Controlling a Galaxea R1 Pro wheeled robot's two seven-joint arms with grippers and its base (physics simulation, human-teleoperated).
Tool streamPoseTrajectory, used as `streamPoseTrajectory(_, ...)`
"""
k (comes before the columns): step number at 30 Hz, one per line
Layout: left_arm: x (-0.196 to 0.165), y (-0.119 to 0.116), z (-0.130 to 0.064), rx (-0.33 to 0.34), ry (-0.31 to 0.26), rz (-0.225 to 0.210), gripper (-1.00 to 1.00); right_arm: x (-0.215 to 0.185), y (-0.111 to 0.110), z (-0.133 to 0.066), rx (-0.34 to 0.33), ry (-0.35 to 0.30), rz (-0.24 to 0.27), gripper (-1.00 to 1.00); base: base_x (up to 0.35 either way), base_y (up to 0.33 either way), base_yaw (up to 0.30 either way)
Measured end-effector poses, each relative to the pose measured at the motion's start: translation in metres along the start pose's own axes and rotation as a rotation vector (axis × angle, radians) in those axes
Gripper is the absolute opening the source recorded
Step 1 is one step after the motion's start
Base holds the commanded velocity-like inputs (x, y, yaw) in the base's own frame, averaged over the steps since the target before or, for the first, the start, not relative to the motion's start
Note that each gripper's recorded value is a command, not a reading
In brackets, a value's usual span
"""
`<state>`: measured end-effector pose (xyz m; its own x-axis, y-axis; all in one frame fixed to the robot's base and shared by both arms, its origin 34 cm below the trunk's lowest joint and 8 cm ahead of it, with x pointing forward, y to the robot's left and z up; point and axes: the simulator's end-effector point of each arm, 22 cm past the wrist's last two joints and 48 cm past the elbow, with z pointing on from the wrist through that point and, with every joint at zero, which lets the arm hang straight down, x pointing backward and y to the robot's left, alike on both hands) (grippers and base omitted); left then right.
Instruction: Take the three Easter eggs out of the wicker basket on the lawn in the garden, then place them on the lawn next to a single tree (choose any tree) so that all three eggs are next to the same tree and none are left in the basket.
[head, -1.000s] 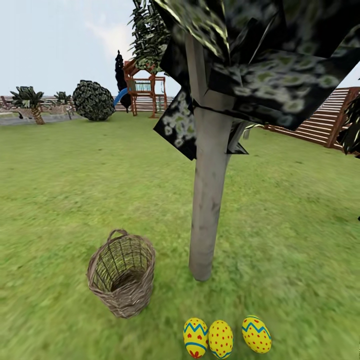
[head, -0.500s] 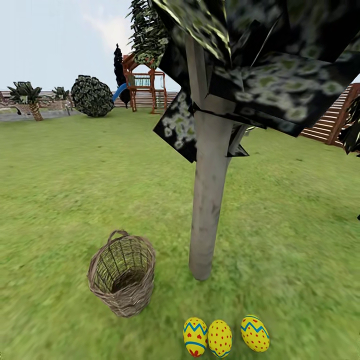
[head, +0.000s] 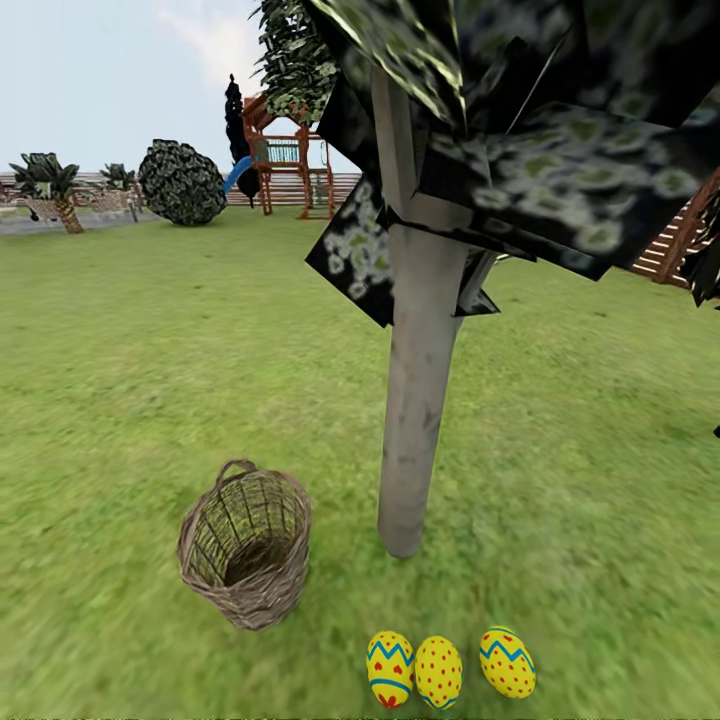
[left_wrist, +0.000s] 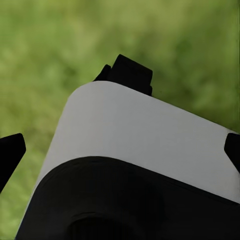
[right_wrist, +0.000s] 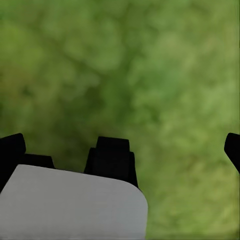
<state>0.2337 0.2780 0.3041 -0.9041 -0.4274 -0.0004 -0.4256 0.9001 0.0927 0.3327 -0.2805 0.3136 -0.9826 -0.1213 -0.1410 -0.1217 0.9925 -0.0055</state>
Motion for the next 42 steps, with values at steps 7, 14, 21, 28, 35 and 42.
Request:
streamPoseTrajectory(7, 0.004, 0.003, 0.001, -0.004, 0.011, -0.003, 1.00, 0.005, 0.000, 0.002, -0.001, 0.011, 0.001, 1.00, 0.000, 0.000, 0.000)
streamPoseTrajectory(14, 0.006, 0.009, 0.003, -0.014, 0.020, -0.005, 1.00, 0.010, 0.000, 0.003, -0.001, 0.022, 0.001, 1.00, 0.000, 0.000, 0.000)
streamPoseTrajectory(21, 0.010, 0.011, 0.004, -0.019, 0.031, -0.004, 1.00, 0.014, 0.002, 0.005, -0.005, 0.034, -0.004, 1.00, 0.000, 0.000, 0.000)
streamPoseTrajectory(28, 0.014, 0.013, 0.004, -0.024, 0.041, -0.004, 1.00, 0.028, 0.006, 0.004, -0.011, 0.057, -0.005, 1.00, 0.000, 0.000, 0.000)
streamPoseTrajectory(35, 0.021, 0.017, -0.010, -0.030, 0.052, -0.002, 1.00, 0.025, 0.007, -0.009, -0.013, 0.059, -0.004, 1.00, 0.000, 0.000, 0.000)
streamPoseTrajectory(42, 0.021, 0.018, -0.014, -0.031, 0.052, -0.002, 1.00, 0.024, 0.007, -0.013, -0.013, 0.059, -0.004, 1.00, 0.000, 0.000, 0.000)
